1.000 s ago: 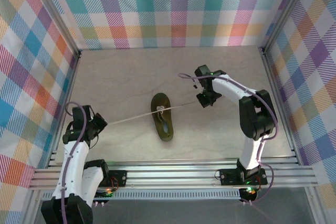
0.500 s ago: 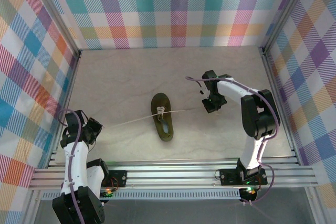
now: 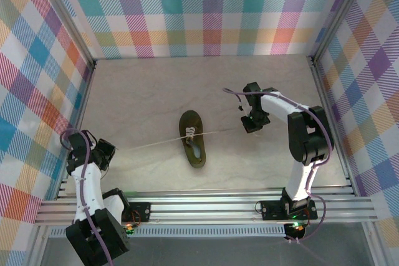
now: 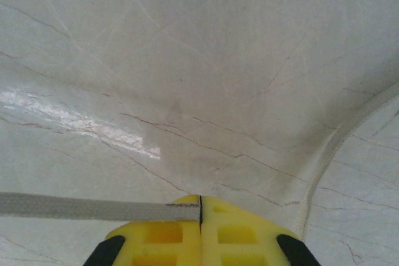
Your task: Tie the shoes
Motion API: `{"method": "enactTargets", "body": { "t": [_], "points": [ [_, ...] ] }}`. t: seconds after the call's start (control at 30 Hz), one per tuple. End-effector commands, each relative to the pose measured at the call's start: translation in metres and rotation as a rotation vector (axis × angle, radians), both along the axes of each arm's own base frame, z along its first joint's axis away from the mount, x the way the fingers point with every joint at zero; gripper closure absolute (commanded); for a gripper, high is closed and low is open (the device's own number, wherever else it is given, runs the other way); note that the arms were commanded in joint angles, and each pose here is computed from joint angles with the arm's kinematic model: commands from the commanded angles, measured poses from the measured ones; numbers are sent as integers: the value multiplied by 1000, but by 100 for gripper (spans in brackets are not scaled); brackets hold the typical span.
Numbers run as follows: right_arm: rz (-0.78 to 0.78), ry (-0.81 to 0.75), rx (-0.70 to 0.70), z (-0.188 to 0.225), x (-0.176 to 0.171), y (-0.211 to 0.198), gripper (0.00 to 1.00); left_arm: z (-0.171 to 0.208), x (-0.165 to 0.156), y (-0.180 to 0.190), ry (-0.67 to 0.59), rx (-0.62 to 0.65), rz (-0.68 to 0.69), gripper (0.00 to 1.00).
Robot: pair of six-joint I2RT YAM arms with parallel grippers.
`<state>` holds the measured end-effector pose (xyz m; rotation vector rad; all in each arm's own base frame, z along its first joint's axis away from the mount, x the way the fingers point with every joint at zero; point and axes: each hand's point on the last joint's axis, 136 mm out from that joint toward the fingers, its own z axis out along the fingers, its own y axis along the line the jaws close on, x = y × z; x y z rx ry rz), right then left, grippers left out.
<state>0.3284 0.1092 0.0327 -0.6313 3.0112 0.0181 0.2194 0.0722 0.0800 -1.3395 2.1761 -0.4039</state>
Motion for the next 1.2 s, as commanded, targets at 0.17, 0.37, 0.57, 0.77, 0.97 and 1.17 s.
{"method": "enactTargets", "body": {
  "t": [0.17, 0.37, 0.57, 0.77, 0.97, 1.17],
  "points": [
    [72, -64, 122, 24, 0, 29, 96, -19, 0, -4, 19, -33, -37, 100],
    [141, -95, 153, 39, -3, 55, 66, 3, 10, -7, 6, 45, -125, 49],
    [128, -138, 189, 58, -7, 58, 56, 50, 50, -38, -95, 138, -415, 45],
    [89, -149, 278, 69, -14, 70, 55, 45, 81, -105, 11, 311, -881, 40],
    [83, -135, 317, 66, -26, 81, 55, 52, 84, -55, 150, 423, -725, 34],
    [95, -115, 317, 57, -28, 85, 54, 78, 62, 23, 192, 407, -426, 31]
  ]
}}
